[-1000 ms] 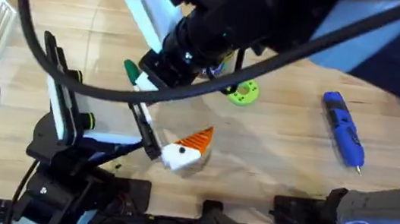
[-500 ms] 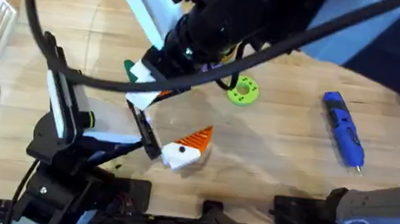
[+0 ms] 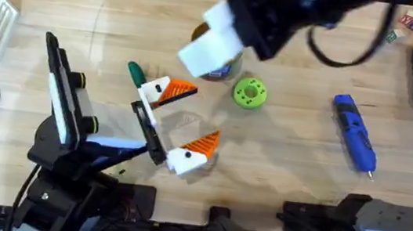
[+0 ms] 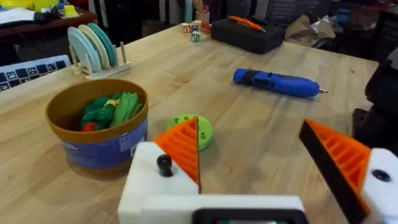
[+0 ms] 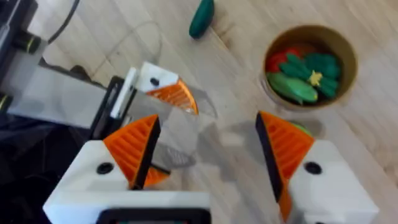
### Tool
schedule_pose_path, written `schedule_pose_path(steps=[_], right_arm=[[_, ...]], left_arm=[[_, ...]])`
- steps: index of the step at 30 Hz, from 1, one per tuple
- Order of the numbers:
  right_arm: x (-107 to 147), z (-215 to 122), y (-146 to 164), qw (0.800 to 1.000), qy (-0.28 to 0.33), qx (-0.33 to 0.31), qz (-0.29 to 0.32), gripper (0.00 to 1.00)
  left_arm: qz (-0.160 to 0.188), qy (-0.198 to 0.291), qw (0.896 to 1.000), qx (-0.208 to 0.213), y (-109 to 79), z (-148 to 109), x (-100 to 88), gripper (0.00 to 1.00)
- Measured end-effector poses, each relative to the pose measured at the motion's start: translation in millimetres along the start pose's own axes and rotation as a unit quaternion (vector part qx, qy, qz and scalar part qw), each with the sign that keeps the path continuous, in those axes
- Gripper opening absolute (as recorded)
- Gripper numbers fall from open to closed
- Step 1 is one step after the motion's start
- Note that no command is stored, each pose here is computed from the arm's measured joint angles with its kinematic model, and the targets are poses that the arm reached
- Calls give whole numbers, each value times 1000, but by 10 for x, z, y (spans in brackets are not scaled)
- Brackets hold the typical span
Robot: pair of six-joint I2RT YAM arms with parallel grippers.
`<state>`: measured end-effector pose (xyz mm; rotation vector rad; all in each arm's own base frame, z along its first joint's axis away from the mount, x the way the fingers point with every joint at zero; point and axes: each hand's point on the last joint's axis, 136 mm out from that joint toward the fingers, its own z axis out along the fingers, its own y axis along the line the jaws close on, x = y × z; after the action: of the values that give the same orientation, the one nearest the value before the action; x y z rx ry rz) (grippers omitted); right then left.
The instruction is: Pick up the gripper from the table and insert it into the empty holder that is missing its gripper. Then pick up a screw, insert it into the mounting hole, and use the screwdriver to tighten it. Finally, clean up the table by picking up the vegetable and placing it into the bucket.
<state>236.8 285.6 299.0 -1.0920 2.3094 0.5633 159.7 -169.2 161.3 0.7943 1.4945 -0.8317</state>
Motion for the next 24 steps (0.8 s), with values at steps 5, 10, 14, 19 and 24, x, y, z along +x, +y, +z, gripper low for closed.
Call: schedule_pose_path(steps=[5,10,14,19,24], right_arm=[[301,-338,-8,1000,26,-6,11,948],[513,-466,33,999,18,-30,21,950],[612,-494,43,997,-32,-57,33,950],[923,-600,91,992,-77,-80,59,950],[1112,-663,126,986,-106,-94,83,951]], left_arm=[[0,0,1000,0,0,0,1,986],[0,0,1000,0,0,0,0,987],[0,0,1000,0,0,0,0,974],[0,0,1000,0,0,0,0,815],[0,0,1000,0,0,0,0,305]])
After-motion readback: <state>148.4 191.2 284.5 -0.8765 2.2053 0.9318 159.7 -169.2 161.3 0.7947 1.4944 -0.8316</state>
